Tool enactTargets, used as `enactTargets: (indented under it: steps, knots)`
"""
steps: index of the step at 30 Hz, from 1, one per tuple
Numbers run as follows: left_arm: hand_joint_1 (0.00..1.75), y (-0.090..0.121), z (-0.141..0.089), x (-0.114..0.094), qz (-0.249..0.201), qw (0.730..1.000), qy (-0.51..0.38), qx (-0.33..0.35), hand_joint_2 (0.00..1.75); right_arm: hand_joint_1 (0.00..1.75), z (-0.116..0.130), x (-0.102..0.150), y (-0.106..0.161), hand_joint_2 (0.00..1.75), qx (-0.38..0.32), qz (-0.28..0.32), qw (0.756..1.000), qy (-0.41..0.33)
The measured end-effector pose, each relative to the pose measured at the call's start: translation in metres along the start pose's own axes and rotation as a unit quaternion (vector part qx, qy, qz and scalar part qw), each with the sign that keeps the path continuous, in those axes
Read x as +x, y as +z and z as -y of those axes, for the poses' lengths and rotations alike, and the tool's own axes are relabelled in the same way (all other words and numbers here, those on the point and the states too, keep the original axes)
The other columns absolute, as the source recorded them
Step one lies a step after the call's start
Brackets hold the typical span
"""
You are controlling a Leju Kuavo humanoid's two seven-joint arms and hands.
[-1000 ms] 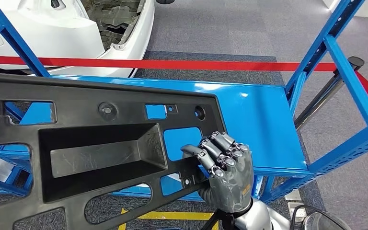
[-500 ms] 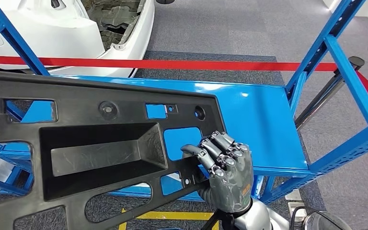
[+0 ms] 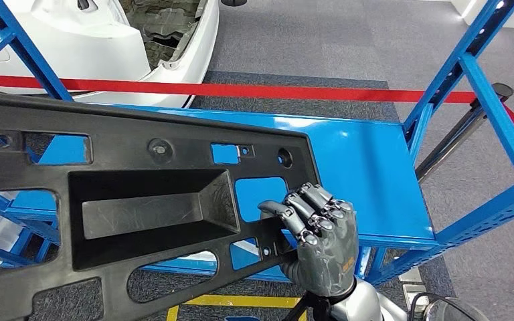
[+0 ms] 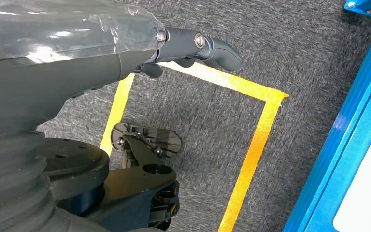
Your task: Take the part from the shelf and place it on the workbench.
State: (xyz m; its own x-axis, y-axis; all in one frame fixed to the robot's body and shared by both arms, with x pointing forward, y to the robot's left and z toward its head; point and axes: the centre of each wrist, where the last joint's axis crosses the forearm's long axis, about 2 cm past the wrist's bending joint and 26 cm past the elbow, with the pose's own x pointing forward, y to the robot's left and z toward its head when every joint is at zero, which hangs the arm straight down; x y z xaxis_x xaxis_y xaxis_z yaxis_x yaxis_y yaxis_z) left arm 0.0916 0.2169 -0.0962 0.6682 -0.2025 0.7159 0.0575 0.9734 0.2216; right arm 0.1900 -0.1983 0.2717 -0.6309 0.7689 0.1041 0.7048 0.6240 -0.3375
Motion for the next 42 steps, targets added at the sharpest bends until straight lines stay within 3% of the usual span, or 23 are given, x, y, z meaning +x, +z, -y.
enactTargets:
  steps: [42]
  knots:
    - [0.0,0.004,0.001,-0.004,-0.007,1.0,-0.003,0.004,1.75,1.75,-0.012,-0.008,0.011,1.75,0.032,-0.018,0.999,-0.025]
